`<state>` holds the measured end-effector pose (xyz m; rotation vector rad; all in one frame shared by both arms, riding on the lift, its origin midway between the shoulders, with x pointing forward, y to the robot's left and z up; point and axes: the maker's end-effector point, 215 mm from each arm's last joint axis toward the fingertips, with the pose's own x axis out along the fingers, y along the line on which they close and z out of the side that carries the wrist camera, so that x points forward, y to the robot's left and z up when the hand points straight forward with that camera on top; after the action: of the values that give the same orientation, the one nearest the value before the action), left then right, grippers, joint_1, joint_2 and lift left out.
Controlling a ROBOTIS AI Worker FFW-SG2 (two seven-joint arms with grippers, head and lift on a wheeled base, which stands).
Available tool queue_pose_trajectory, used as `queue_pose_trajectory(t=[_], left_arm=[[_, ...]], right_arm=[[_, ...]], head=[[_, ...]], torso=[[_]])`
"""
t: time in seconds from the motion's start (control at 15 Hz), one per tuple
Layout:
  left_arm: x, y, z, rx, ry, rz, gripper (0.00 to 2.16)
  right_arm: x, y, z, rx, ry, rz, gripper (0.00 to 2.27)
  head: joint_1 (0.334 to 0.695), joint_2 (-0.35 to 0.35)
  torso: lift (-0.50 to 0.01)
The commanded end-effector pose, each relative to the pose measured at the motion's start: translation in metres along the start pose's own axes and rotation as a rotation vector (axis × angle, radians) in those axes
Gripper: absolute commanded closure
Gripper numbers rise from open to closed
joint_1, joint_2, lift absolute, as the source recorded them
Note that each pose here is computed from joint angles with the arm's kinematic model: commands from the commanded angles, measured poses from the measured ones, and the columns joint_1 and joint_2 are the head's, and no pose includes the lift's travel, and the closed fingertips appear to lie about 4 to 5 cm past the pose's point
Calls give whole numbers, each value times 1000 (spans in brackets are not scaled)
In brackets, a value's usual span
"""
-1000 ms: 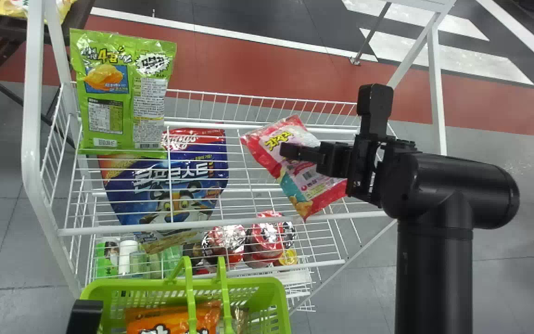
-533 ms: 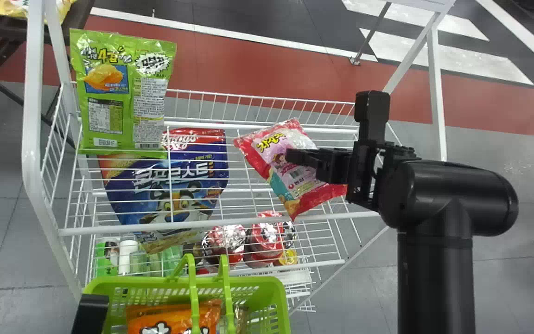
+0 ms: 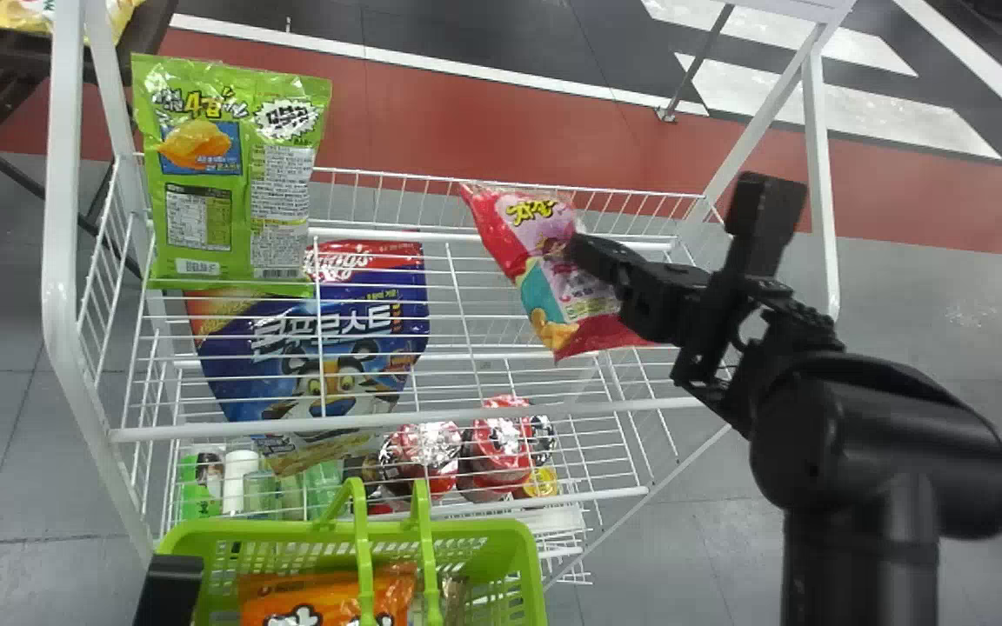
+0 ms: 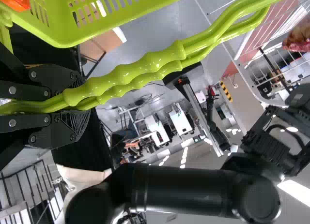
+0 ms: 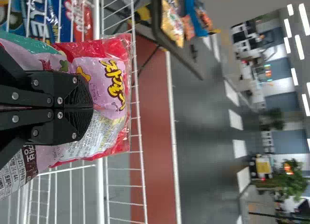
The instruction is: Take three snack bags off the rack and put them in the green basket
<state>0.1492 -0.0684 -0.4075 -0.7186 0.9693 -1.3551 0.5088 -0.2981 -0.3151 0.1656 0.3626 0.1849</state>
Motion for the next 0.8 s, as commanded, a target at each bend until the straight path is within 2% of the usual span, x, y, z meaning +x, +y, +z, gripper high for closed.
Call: queue_pose_trajectory(t=[0.0, 0.27, 0.47, 0.6, 0.73], left_arm=[[0, -1, 1, 3, -2, 0, 1541], [-2, 1, 1, 1, -5, 7, 1541], [-2, 2, 7, 17, -45, 13, 1541], [-1, 1, 9, 22, -48, 16, 1541], [-1, 2, 9, 24, -48, 21, 1541]], right_arm=[[-37, 7, 9, 22, -64, 31, 2223], [-114, 25, -15, 57, -14, 68, 2223], [-146, 62, -70, 135, 186, 164, 2223], [-173, 84, -115, 234, 342, 232, 2223], [-186, 95, -139, 271, 423, 254, 2223]], head=[[695, -350], [695, -350], [695, -350], [695, -350], [695, -350]], torso=[[-18], [-18], [-18], [-18], [-18]])
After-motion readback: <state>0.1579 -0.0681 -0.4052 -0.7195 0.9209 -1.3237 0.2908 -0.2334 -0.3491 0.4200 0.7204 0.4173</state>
